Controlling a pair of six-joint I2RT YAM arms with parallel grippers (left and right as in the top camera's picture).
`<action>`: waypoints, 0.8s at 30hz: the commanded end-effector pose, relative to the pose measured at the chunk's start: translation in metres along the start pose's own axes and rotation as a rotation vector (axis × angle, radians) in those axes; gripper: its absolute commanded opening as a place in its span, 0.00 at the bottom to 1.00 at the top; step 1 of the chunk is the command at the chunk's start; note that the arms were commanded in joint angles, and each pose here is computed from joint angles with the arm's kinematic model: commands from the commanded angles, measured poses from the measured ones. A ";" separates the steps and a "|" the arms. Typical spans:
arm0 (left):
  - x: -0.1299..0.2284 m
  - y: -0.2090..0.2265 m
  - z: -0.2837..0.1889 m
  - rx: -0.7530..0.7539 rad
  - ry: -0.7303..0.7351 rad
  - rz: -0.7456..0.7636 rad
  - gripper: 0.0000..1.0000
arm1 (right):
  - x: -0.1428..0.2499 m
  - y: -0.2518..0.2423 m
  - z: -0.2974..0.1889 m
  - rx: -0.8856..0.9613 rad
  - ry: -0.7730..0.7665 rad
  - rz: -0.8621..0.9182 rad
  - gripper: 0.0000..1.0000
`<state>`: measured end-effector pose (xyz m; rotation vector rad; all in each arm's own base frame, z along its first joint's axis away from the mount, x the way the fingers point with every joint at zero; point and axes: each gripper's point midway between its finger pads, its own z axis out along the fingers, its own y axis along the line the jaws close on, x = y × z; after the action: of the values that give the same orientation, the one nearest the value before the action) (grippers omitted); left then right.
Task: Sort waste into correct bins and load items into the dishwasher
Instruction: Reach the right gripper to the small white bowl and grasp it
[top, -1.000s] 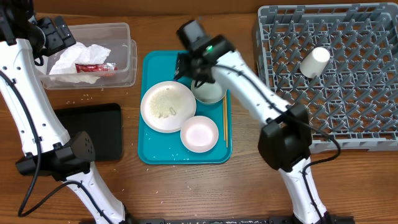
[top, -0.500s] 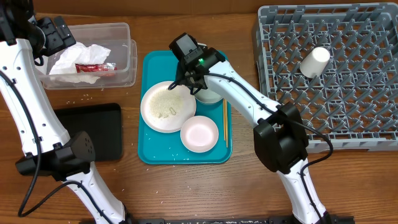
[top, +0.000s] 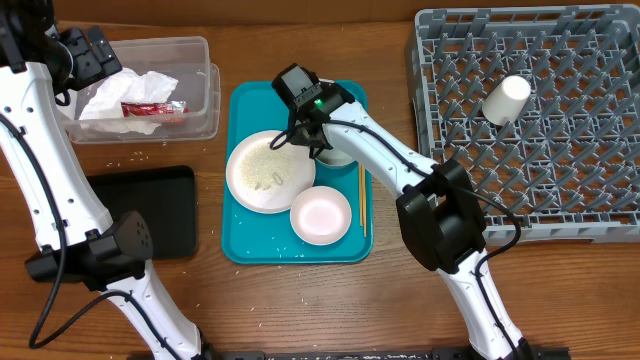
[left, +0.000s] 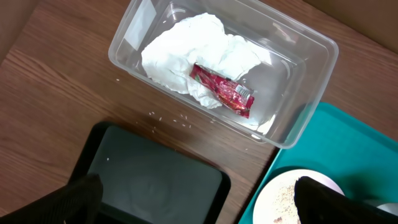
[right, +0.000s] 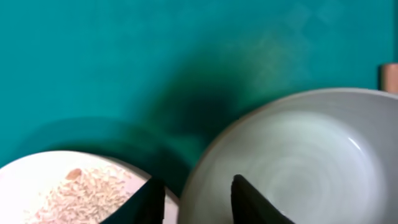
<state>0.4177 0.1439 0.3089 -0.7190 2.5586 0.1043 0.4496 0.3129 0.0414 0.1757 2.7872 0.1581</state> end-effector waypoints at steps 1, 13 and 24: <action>-0.001 0.003 -0.003 -0.005 -0.008 0.018 1.00 | -0.002 -0.008 0.004 0.030 -0.006 0.009 0.33; -0.001 0.003 -0.003 -0.005 -0.008 0.018 1.00 | -0.009 0.007 -0.011 -0.031 0.018 0.017 0.04; -0.001 0.003 -0.003 -0.005 -0.008 0.018 1.00 | -0.085 0.026 -0.125 -0.222 -0.118 0.089 0.04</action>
<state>0.4177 0.1439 0.3088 -0.7189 2.5587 0.1038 0.4747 0.3234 0.1470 0.2107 2.7000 0.3804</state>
